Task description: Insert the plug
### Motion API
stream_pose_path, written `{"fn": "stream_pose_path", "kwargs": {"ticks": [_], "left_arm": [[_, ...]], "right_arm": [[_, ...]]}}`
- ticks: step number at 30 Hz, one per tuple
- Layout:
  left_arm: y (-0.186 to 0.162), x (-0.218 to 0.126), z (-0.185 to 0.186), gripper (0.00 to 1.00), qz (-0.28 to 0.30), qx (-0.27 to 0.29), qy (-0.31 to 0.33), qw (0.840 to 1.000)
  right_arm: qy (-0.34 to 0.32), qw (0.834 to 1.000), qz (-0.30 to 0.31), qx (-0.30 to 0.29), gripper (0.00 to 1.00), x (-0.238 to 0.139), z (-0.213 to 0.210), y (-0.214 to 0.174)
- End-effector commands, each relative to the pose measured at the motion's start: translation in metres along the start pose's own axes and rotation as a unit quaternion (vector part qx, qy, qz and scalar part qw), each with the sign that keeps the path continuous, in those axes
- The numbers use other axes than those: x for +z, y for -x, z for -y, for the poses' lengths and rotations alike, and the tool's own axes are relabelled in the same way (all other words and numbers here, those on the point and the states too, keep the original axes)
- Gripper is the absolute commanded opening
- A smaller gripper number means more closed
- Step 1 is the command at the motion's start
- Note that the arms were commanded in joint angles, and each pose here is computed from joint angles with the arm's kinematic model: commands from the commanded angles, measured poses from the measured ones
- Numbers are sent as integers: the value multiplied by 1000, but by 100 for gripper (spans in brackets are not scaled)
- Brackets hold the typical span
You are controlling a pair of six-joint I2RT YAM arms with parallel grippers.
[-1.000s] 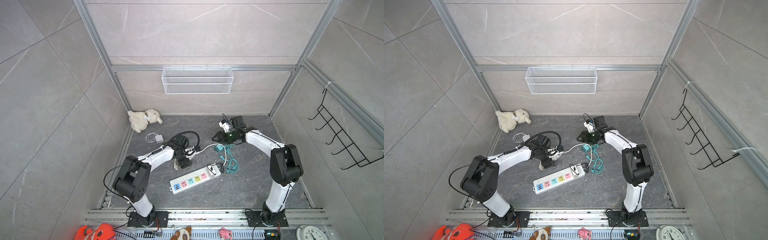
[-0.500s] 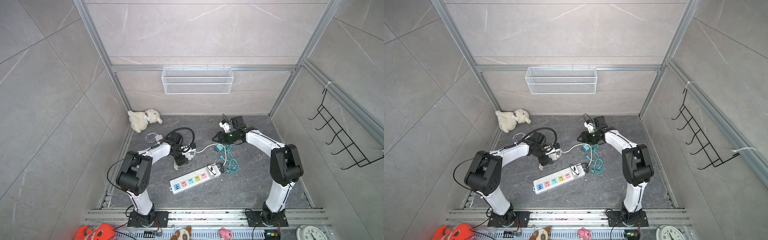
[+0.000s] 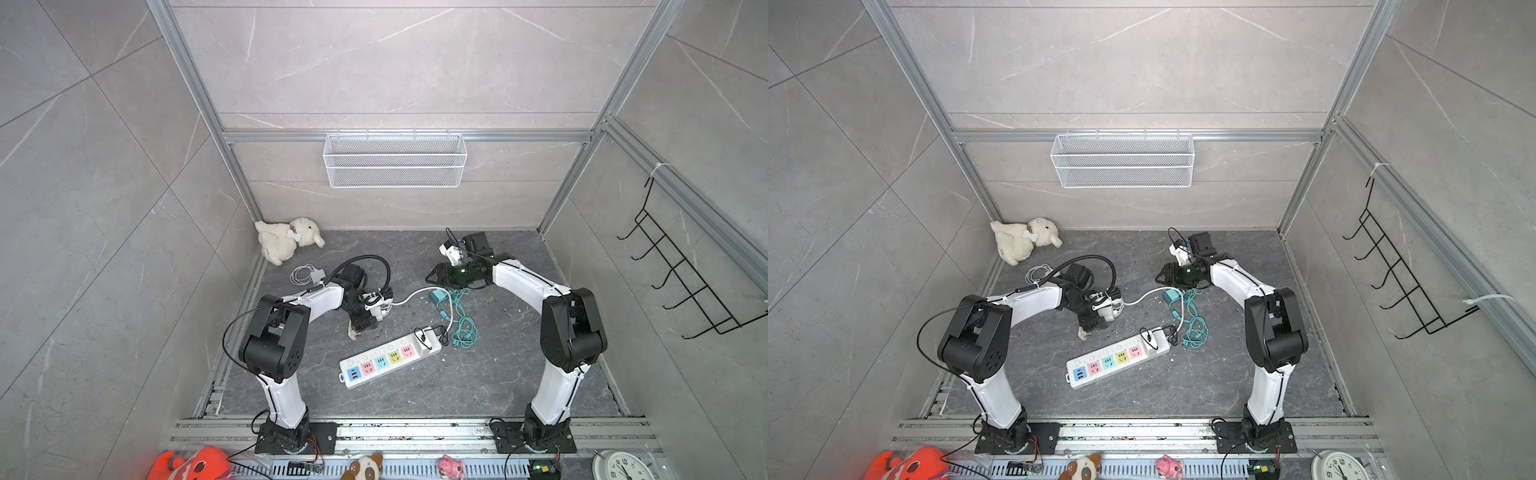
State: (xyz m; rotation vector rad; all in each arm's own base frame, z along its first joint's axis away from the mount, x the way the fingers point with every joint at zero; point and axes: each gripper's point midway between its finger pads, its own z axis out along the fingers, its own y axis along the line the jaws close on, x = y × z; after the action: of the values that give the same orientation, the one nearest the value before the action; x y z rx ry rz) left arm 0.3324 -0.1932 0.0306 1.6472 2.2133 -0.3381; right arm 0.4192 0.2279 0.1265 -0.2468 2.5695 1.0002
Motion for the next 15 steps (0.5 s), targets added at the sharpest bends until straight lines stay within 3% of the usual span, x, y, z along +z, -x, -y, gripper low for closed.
{"fn": "stream_pose_path", "kwargs": {"ticks": [1,15], "left_arm": [[1,-3,-3,77,0,9,-2,1000],[-10,8,-5,69,-23,-2,-5,1000]], "right_arm": [[0,1000,2,-11,59,-10,-4,0],[4,1000,6,-11,58,-13,-8,2]]}}
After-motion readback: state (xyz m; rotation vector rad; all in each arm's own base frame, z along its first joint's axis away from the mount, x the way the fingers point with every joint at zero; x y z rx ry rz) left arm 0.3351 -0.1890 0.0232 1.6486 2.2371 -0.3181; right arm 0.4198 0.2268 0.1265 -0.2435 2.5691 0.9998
